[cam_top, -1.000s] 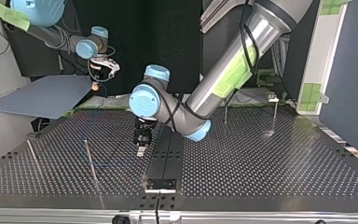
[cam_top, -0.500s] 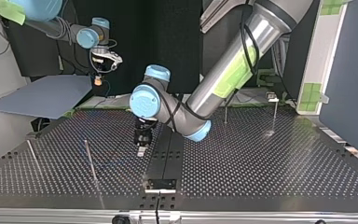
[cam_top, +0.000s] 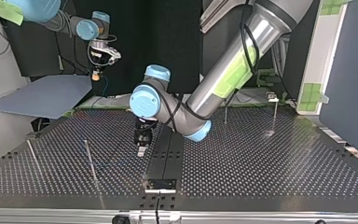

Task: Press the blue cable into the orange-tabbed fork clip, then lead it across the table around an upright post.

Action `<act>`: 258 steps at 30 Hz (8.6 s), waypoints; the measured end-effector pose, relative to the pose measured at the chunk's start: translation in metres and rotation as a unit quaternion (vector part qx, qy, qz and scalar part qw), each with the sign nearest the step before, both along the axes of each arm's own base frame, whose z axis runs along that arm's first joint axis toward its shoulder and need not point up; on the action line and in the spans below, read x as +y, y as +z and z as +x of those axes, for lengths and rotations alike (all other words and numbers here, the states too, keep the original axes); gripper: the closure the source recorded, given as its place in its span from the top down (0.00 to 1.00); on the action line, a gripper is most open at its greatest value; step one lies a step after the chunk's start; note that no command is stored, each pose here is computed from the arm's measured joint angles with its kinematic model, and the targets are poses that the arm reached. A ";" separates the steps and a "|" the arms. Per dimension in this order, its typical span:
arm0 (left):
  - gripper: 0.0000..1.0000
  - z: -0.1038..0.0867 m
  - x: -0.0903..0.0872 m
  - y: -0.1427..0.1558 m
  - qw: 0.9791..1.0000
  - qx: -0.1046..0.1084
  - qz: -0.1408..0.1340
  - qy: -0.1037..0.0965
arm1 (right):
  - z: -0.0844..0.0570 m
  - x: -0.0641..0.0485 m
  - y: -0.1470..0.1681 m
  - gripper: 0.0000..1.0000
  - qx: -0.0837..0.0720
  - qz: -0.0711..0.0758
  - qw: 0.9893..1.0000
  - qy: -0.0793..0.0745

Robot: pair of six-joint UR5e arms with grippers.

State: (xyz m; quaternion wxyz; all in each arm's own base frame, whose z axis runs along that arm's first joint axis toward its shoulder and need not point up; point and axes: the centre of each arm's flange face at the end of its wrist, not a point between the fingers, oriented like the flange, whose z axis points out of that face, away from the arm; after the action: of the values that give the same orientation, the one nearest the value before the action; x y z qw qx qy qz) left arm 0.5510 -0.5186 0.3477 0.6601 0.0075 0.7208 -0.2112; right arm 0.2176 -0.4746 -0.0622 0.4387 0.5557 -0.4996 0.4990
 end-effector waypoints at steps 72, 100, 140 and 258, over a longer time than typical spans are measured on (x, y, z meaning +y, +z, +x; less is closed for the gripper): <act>1.00 0.009 -0.035 0.038 0.970 -0.023 -0.181 -0.157 | -0.030 -0.069 -0.123 0.00 -0.026 -0.008 0.998 -0.060; 1.00 -0.003 -0.057 0.019 0.926 0.062 -0.256 -0.270 | -0.027 -0.068 -0.123 0.00 -0.020 -0.006 0.998 -0.056; 1.00 -0.064 -0.055 0.034 0.968 0.096 -0.101 -0.208 | -0.022 -0.065 -0.123 0.00 -0.020 -0.003 0.998 -0.052; 1.00 -0.103 -0.016 0.112 0.986 0.012 0.157 -0.052 | 0.002 -0.060 -0.120 0.00 -0.017 -0.002 0.999 -0.030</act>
State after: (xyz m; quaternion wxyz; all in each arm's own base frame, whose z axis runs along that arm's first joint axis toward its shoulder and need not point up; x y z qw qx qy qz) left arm 0.4477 -0.5347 0.4598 0.6300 0.1458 0.7517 -0.1295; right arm 0.2192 -0.5347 -0.1825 0.4465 0.5309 -0.5223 0.4960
